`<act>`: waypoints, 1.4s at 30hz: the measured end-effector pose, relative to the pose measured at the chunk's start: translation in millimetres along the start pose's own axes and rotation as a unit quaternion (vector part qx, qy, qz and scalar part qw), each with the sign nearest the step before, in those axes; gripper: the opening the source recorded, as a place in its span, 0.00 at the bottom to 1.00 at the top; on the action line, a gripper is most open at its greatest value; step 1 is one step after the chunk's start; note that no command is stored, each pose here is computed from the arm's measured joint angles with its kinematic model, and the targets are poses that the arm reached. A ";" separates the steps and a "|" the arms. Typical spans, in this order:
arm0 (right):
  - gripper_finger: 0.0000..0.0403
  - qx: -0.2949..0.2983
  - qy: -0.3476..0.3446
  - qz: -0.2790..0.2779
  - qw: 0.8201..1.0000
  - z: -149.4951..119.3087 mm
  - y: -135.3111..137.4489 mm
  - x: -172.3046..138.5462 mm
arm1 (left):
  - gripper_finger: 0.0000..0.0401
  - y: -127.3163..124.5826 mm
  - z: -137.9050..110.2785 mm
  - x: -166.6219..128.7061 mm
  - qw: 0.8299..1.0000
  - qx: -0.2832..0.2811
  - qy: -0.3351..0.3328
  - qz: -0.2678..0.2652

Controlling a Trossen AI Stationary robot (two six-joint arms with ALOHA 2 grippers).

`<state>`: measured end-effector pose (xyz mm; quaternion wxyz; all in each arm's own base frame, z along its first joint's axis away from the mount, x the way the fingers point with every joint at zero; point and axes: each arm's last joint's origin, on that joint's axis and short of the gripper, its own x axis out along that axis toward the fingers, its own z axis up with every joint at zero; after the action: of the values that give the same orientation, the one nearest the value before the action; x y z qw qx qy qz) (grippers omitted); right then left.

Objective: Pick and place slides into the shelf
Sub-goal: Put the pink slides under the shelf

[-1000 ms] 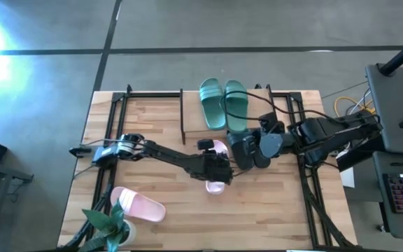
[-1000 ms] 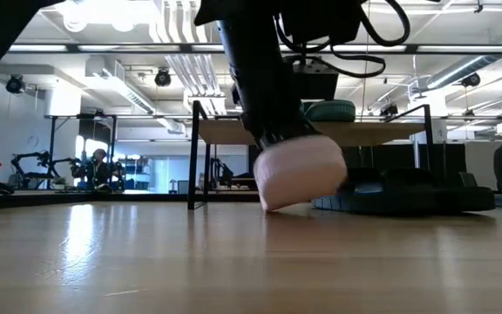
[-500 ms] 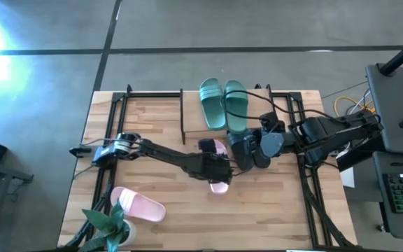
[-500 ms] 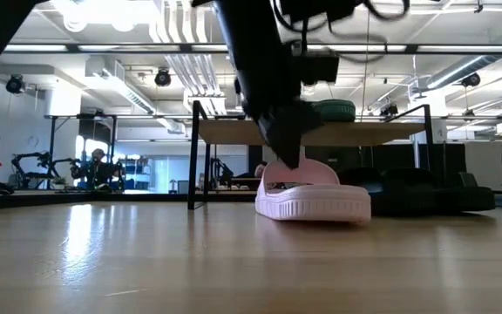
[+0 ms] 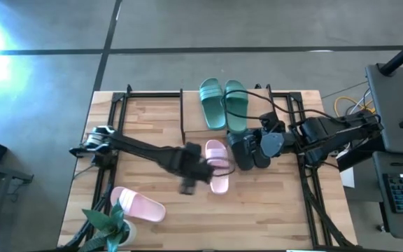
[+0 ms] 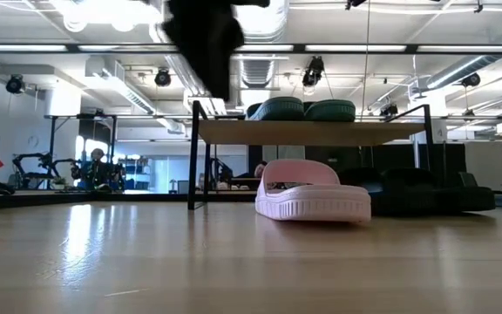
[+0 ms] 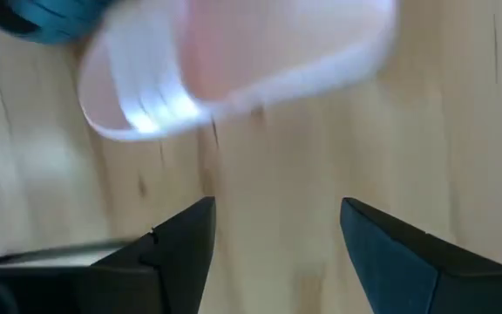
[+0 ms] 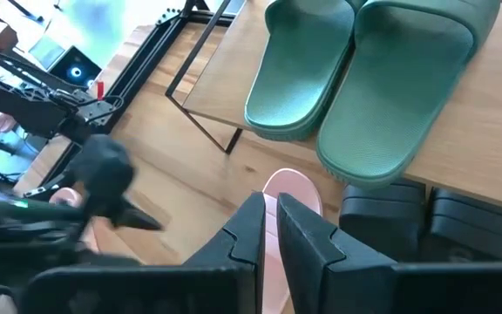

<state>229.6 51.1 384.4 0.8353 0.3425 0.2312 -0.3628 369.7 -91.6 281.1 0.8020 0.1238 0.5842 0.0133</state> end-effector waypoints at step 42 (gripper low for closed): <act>0.07 -0.056 -0.006 -0.006 0.998 -1.7 -0.3 1.6 | 0.57 -92.3 -127.2 34.8 0.831 -0.358 0.426 -0.003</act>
<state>230.1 51.5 382.2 0.8523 0.2920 0.2481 -0.3562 249.8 -152.0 192.4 0.4621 -0.1918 0.8226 0.2702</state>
